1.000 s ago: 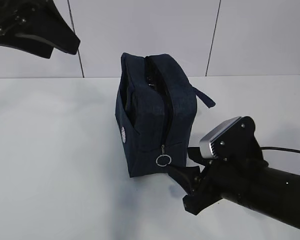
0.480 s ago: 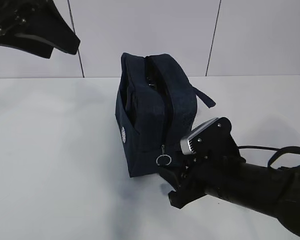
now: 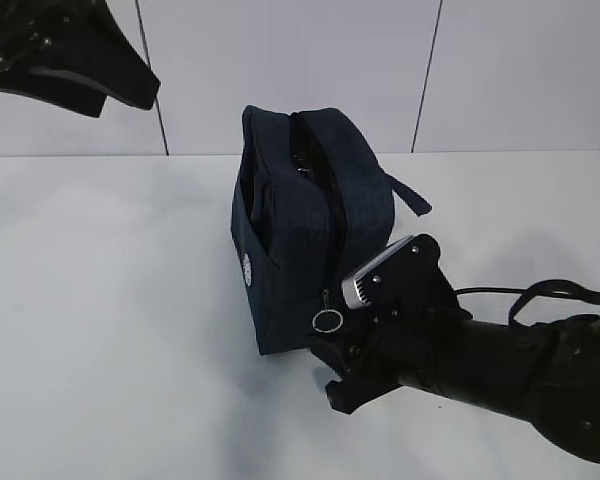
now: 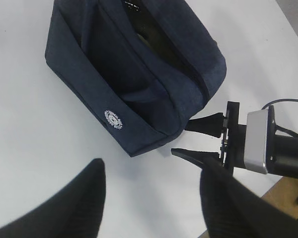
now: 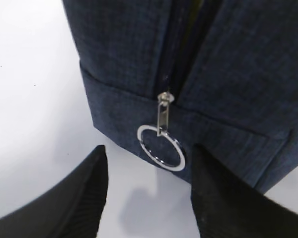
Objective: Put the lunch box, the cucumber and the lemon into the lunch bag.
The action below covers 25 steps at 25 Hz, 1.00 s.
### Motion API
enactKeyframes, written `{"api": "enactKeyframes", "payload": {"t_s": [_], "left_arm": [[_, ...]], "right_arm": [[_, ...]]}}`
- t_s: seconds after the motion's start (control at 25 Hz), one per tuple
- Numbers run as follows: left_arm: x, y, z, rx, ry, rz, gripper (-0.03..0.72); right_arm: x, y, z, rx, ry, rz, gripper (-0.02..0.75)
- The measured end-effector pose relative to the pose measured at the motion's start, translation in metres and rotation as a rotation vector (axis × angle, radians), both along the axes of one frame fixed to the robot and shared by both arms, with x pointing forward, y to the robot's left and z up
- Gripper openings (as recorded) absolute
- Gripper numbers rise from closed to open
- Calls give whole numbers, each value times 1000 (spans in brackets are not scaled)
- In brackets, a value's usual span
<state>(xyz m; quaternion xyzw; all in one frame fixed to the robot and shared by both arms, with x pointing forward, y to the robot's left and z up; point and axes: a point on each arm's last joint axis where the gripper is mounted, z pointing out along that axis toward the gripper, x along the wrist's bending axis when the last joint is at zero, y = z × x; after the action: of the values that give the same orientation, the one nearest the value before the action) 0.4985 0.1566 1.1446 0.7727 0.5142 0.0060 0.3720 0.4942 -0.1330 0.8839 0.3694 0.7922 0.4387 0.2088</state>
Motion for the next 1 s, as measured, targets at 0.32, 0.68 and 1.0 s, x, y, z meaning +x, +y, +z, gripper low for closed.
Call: {"api": "enactKeyframes", "payload": {"t_s": [0.32,0.68,1.0], "left_arm": [[0,0,0,1,-1,0,440],[0,0,0,1,-1,0,440],[0,0,0,-4,7,9,440]], "right_arm": [[3,4,2,-30,0,37,407],[3,8,2,-71,-10,111,407],[3,8,1,-60,4,100,405]]}}
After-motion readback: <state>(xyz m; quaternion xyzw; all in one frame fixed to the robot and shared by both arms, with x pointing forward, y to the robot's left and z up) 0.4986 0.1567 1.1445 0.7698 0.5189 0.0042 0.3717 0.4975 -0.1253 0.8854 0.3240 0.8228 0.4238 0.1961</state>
